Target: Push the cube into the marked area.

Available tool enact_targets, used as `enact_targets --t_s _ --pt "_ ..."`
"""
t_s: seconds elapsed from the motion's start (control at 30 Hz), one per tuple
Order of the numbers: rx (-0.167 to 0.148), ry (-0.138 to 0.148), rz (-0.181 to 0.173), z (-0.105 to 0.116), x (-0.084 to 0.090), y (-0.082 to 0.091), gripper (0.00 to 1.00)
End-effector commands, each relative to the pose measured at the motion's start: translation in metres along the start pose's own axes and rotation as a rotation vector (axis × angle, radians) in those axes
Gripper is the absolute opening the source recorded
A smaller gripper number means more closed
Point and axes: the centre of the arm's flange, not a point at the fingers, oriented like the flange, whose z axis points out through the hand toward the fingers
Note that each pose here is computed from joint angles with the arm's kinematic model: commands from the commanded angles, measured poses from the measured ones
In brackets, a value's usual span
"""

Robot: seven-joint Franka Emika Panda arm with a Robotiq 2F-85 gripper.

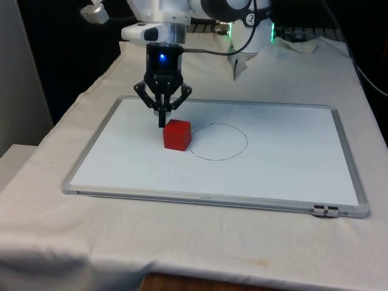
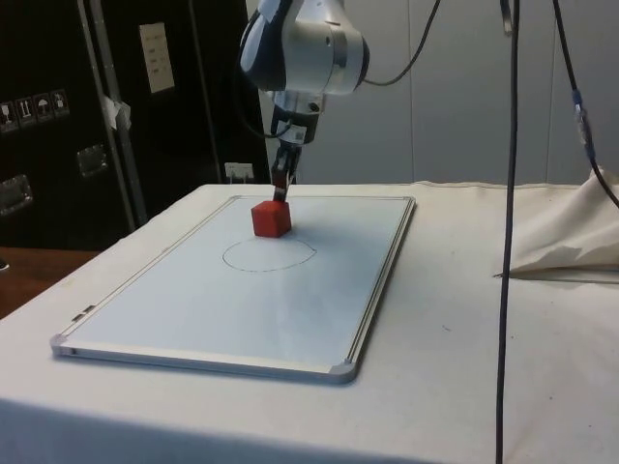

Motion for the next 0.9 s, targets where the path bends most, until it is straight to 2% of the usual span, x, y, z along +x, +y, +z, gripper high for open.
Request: enact_targets --t_s 0.0,0.3,0.37,0.67,0.7,0.73,0.83,0.87 --pt "0.006 -0.002 -0.004 0.0 0.001 -0.001 0.0" --pt "0.081 -0.03 -0.054 0.003 0.009 -0.003 0.0" --pt "0.085 -0.027 -0.053 0.002 0.009 -0.004 0.0" --pt "0.154 -0.054 -0.097 0.005 0.016 -0.007 0.0" --pt "0.145 -0.045 -0.09 0.003 0.016 -0.007 0.0" --pt "0.161 -0.057 -0.101 0.005 0.017 -0.008 0.0" --pt "0.181 -0.065 -0.11 0.005 0.019 -0.01 0.0" --pt "0.197 -0.071 -0.115 0.005 0.02 -0.011 0.0"
